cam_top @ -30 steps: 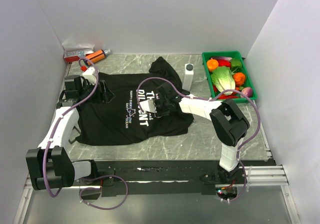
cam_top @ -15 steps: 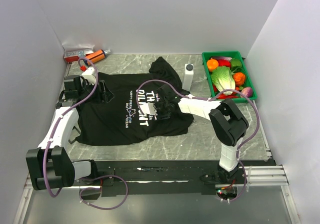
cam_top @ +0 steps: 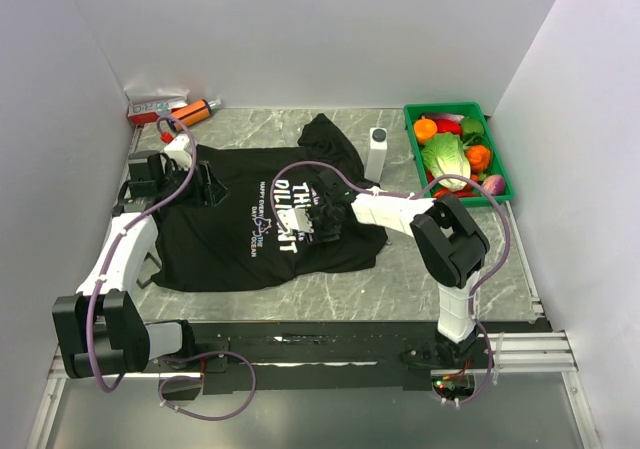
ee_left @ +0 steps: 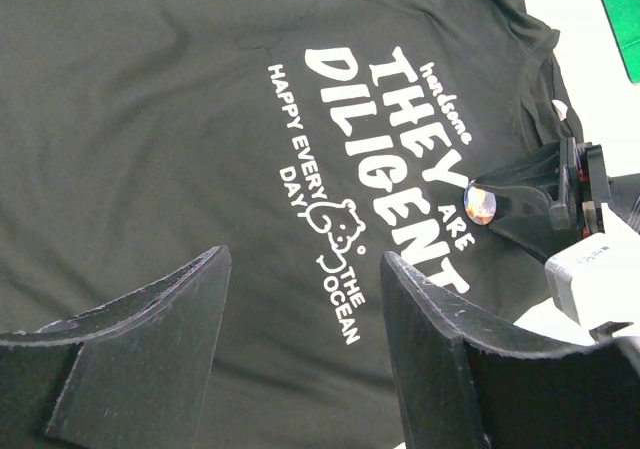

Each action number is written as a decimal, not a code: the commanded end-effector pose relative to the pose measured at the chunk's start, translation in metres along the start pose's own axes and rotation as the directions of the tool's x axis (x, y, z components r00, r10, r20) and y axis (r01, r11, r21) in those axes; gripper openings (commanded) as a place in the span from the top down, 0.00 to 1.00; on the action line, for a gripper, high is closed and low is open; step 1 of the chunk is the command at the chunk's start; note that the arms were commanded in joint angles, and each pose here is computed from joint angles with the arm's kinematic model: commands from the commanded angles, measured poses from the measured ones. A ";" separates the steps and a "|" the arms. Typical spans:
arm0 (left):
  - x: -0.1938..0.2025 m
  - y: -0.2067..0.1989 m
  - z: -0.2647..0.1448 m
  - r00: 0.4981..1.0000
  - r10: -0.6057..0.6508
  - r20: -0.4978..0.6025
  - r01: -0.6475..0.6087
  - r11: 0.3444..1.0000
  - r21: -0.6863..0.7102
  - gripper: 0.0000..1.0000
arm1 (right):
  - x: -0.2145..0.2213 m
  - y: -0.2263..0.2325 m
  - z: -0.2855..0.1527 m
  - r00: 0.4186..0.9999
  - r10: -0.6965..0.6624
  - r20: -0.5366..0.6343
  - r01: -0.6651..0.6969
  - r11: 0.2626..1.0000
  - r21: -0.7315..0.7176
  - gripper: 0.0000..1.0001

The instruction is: Pin the brooch onto the clothing

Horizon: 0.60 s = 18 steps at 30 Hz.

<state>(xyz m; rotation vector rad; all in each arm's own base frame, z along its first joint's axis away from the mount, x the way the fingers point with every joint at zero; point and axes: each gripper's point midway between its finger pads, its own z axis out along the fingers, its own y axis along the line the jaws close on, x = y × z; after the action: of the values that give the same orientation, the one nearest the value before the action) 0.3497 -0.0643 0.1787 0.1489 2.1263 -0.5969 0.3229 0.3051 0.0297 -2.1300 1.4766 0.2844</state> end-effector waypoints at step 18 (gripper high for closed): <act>-0.020 -0.002 -0.002 0.998 0.020 0.059 -0.022 1.000 0.018 0.33 | -0.024 -0.063 -0.017 0.999 0.026 0.043 -0.035 0.972 0.231 0.61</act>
<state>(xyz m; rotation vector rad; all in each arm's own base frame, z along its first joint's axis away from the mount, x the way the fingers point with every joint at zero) 0.3514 -0.0611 0.1788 0.1389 2.1229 -0.5919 0.3561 0.3144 0.0458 -1.9731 1.5043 0.1535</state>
